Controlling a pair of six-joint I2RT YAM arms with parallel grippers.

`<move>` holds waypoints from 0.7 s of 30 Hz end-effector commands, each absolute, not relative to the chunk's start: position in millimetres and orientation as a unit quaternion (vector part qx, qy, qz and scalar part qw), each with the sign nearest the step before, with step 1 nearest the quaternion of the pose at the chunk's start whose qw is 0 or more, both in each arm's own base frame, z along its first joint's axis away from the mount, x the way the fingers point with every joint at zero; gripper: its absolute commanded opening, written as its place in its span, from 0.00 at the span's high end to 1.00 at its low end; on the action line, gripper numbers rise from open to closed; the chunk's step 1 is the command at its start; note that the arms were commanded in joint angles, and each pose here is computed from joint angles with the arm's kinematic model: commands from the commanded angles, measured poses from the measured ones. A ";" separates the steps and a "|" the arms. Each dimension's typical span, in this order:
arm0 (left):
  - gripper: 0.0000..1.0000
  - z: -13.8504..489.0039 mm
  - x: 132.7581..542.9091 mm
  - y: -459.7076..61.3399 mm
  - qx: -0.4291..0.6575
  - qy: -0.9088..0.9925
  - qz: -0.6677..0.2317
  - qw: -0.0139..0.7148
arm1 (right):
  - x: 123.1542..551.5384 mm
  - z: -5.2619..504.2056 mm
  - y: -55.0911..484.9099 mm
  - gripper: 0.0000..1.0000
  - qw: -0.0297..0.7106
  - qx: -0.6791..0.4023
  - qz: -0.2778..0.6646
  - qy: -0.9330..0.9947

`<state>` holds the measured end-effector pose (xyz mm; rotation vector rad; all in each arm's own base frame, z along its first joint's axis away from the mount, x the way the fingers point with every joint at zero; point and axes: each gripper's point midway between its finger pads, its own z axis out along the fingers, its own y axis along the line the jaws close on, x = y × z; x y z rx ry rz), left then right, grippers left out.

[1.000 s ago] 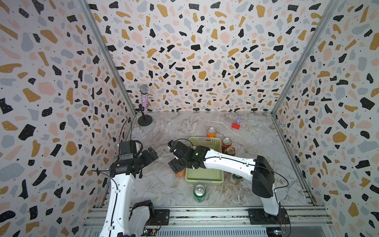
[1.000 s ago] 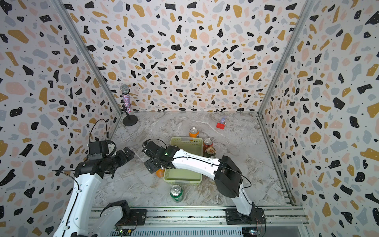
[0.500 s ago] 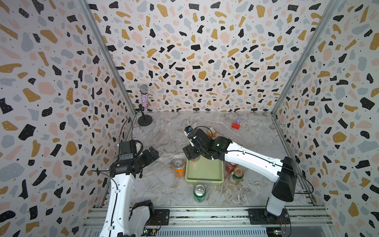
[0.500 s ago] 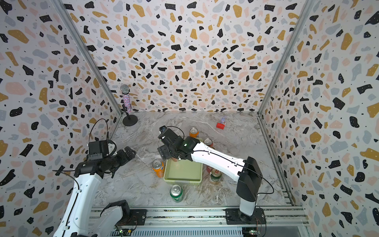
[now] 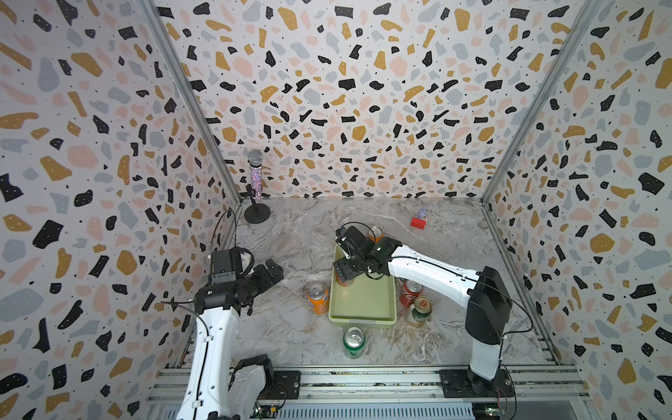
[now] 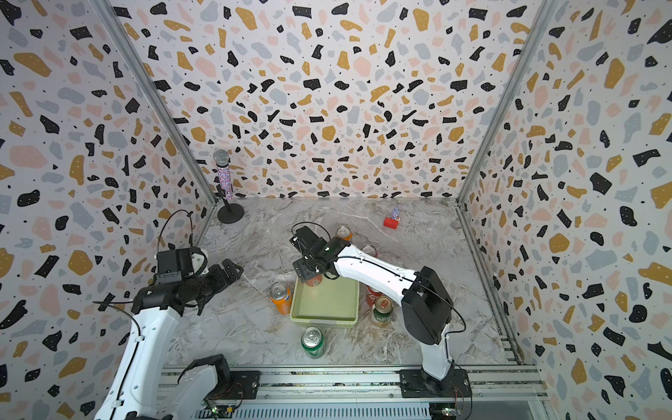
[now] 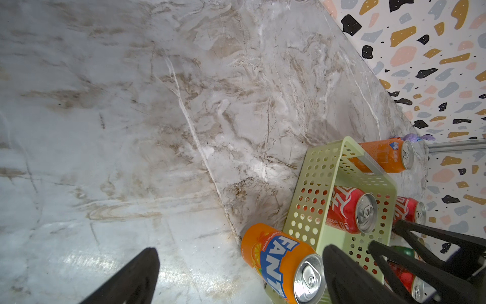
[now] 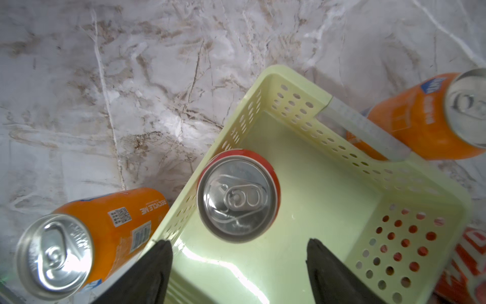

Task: Take out the drinks from the basket
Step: Pick up the drink from the basket.

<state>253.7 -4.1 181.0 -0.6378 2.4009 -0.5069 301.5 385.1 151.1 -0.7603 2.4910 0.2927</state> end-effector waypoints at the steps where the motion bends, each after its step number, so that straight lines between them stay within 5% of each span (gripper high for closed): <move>1: 0.00 185.1 258.8 -4.1 -0.235 0.899 -0.197 0.311 | 304.9 166.0 392.4 0.15 0.262 -0.277 0.120 0.917; 21: 0.00 187.1 258.8 -5.2 -0.234 0.898 -0.201 0.315 | 327.7 124.3 400.9 0.22 0.233 -0.265 0.116 0.929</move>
